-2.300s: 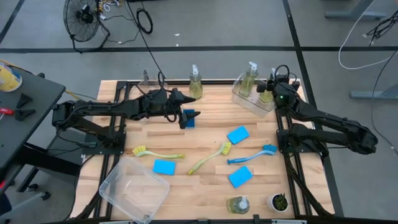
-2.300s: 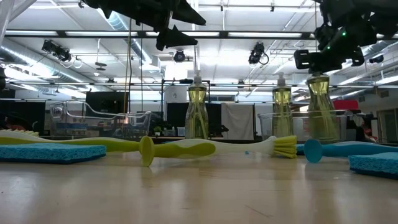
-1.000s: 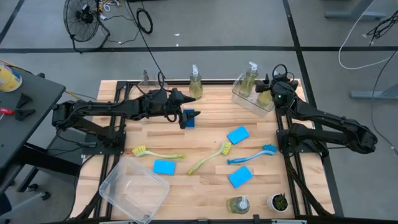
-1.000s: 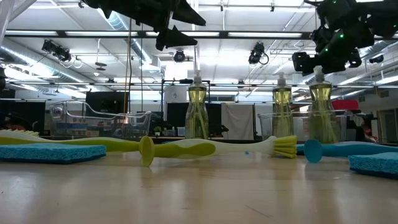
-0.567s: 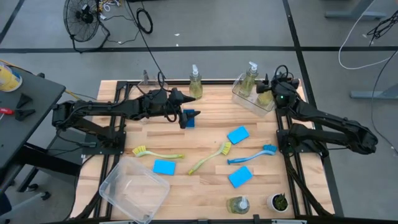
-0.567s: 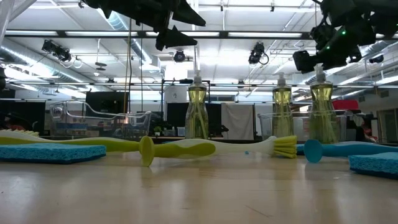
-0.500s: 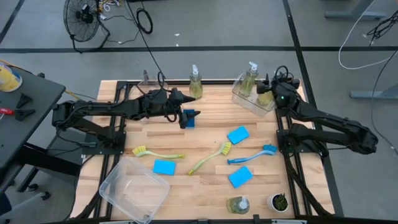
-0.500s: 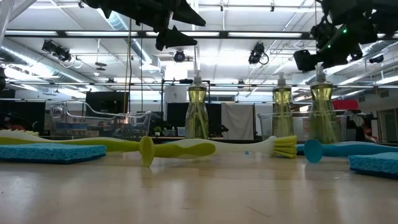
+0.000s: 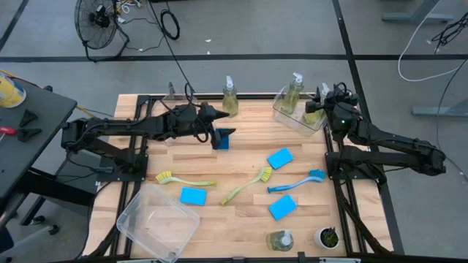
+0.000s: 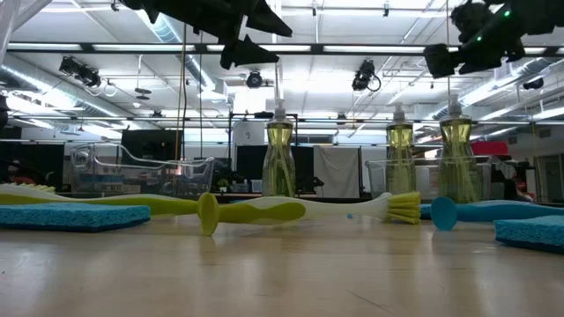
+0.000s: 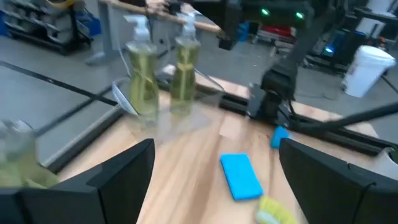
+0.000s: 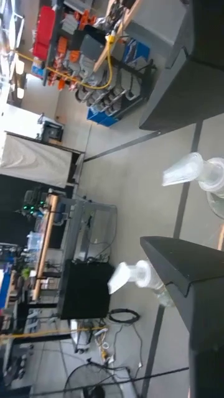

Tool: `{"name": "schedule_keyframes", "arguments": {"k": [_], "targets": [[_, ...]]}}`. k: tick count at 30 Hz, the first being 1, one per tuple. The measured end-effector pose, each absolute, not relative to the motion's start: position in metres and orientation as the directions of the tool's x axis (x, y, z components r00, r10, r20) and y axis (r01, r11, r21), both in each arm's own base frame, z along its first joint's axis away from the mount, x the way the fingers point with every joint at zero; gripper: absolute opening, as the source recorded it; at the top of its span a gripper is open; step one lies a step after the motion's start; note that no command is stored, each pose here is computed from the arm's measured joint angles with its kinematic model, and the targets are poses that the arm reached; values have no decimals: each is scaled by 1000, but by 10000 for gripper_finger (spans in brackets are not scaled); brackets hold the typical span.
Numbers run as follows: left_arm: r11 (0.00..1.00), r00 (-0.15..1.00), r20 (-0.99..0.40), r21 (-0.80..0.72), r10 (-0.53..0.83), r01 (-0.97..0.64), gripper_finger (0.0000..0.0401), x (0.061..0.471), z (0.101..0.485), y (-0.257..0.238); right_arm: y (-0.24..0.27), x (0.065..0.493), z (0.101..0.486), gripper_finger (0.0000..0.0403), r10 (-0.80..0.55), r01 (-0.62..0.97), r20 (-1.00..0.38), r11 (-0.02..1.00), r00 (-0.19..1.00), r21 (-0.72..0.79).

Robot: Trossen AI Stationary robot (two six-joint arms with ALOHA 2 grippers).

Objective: Pick & Place Kitchen Sink Supplies
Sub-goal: Put the yellow dish soap bottle into the right transparent bin

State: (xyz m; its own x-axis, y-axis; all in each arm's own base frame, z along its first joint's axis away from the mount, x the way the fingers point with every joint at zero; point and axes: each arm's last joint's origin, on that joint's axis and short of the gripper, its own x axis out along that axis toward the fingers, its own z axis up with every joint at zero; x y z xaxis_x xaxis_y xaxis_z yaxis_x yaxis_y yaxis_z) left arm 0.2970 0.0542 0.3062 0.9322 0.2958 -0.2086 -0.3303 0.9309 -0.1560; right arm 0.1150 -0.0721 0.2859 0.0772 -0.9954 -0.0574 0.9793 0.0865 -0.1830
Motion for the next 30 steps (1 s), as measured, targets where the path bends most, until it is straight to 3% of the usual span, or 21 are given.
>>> {"name": "schedule_keyframes", "arguments": {"k": [6, 14, 22, 30], "targets": [[906, 902, -157, -74, 403, -418, 346, 298, 323, 61, -59, 116, 305, 292, -987, 975, -26, 163, 161, -148], [878, 872, -164, -58, 462, -476, 346, 290, 326, 92, -41, 125, 317, 292, -901, 892, -13, 431, 433, -137], [845, 821, -229, 13, 523, -535, 346, 283, 314, 128, -25, 134, 316, 292, -814, 814, -20, 580, 580, -32], [856, 809, -303, 47, 503, -514, 346, 297, 287, 146, -12, 151, 314, 292, -693, 694, -19, 720, 720, 6]]}}
